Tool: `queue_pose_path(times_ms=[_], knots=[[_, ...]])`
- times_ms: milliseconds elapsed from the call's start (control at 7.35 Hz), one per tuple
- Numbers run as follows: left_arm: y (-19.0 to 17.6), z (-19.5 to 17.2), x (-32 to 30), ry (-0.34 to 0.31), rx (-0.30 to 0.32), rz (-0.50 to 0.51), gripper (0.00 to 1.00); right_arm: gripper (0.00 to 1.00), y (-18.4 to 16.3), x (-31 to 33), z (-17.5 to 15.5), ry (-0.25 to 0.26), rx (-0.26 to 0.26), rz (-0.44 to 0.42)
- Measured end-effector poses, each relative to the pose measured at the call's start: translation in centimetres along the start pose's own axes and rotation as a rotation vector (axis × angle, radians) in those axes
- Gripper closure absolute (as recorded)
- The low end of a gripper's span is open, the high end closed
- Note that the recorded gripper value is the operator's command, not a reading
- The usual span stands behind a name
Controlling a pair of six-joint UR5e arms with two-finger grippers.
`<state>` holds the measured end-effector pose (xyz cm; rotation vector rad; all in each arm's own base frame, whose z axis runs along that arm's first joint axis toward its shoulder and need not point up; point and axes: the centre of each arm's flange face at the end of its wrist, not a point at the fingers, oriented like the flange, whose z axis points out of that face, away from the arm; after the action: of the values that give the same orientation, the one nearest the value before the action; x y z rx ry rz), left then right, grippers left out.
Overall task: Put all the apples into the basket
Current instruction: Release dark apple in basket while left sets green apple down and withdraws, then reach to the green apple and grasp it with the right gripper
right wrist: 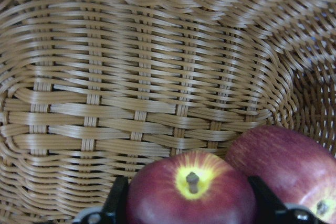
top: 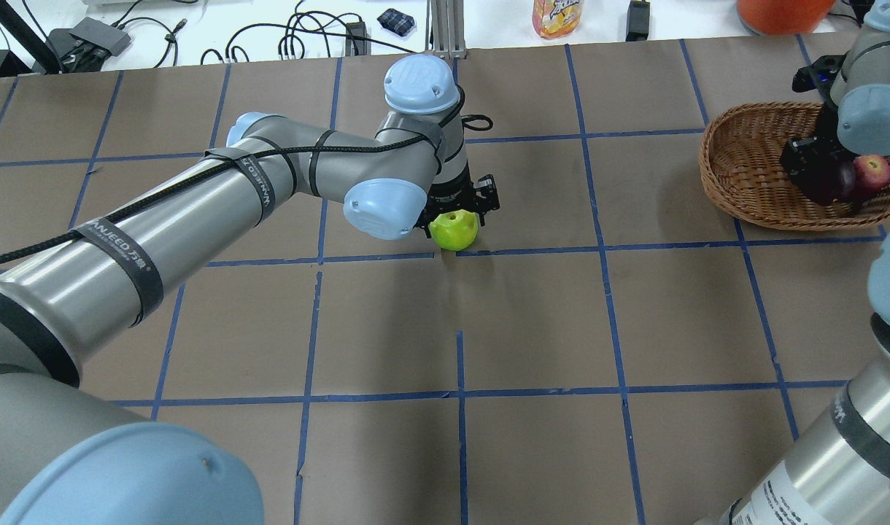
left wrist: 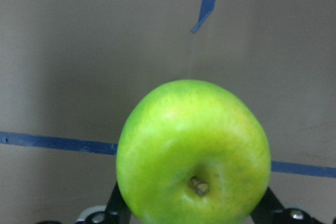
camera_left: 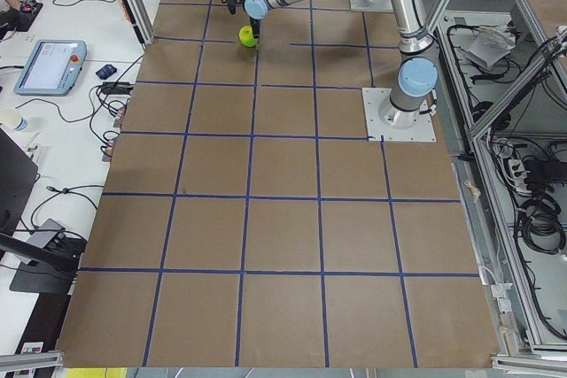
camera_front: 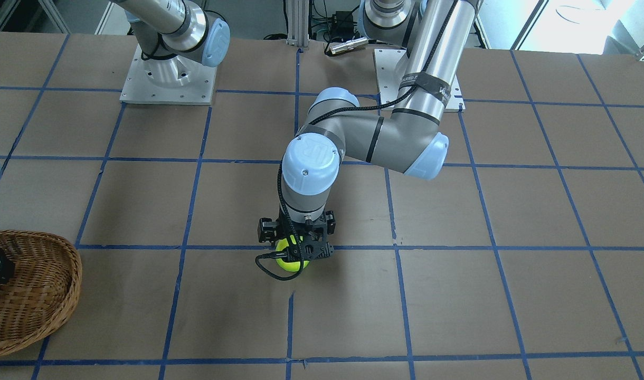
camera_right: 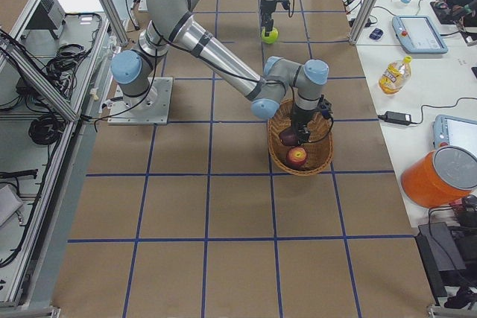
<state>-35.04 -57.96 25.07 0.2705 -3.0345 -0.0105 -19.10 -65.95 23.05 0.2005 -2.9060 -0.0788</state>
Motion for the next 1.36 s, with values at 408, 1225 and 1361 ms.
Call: queue_pose_path(times_ms=[408,1225,1361], knots=[[-5.1,-15.7,-6.7,0.036,0.024,0.081,0.0,0.0,0.5,-0.9,-3.2,0.003,0.003,-0.015],[3.5,-34.6,-21.6,-0.091,-0.067,0.173,0.0,0.0,0.4,-21.8,-15.8,-0.167,0.017,-0.017],[2.9,-33.1,-22.1,-0.096,-0.059,0.158,0.0,0.0,0.3,-25.7,-16.6,-0.223,0.016,0.063]])
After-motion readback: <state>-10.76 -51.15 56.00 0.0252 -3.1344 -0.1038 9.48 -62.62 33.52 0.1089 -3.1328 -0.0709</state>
